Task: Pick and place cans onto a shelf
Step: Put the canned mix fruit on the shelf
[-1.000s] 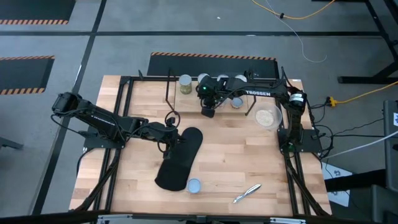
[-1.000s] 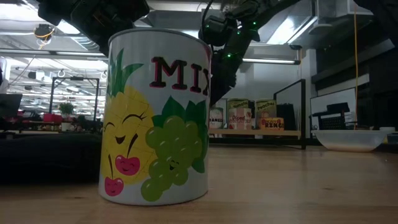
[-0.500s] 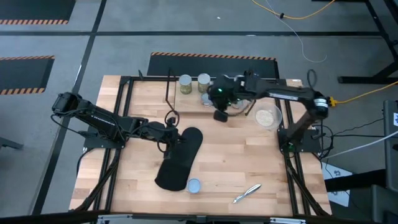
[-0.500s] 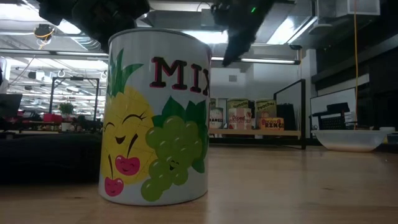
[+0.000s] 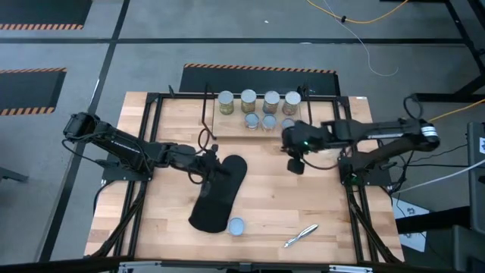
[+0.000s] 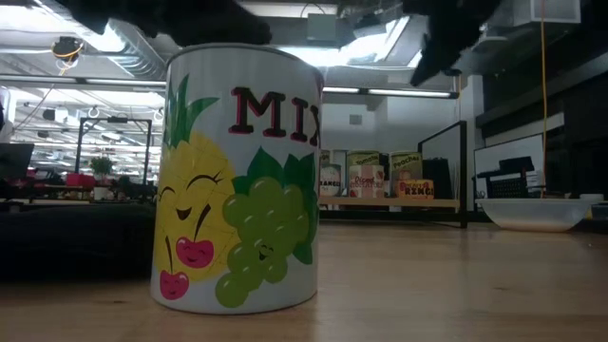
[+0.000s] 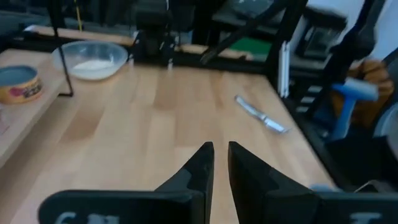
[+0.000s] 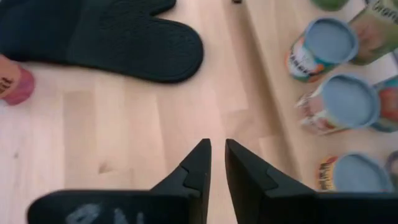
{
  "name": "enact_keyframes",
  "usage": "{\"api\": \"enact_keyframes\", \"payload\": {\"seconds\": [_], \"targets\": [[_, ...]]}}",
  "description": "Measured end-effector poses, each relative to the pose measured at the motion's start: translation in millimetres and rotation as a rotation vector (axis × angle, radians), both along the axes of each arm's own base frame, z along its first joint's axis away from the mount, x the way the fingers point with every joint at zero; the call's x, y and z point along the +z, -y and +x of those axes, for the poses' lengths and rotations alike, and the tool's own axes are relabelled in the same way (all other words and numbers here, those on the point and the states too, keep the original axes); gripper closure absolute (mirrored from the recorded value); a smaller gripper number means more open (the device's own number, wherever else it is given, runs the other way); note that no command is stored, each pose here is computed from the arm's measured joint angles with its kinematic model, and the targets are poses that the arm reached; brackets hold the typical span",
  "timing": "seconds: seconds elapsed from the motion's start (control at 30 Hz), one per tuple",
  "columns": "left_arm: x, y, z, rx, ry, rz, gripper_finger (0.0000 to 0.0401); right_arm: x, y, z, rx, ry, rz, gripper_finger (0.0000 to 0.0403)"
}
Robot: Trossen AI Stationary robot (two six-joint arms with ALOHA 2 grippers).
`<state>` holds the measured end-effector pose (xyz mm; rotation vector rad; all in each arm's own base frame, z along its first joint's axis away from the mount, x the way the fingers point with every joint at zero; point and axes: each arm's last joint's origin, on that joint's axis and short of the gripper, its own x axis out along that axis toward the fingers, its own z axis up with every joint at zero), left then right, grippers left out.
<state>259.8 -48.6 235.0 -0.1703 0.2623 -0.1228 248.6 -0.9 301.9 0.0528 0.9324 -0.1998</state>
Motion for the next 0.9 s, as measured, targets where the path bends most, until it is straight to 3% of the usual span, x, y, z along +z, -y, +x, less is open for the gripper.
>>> {"api": "enact_keyframes", "payload": {"seconds": [0.3,0.53,0.7,0.9], "targets": [[9.2,2.6,1.4,-0.007,0.090,-0.054,0.0360,-23.1,-10.5,-32.5,-0.021,0.092,0.059,0.0351],[23.1,2.2,2.6,0.009,0.241,-0.021,0.0360,-26.7,-10.0,-38.6,-0.022,0.106,0.062,0.0351],[26.1,2.2,2.6,0.010,0.272,-0.027,0.0358,-26.8,-10.0,-38.5,-0.020,0.105,0.060,0.0351],[26.1,2.2,2.6,0.017,0.264,-0.076,0.0306,-26.4,-10.0,-38.0,-0.019,0.112,0.060,0.0351]]}}
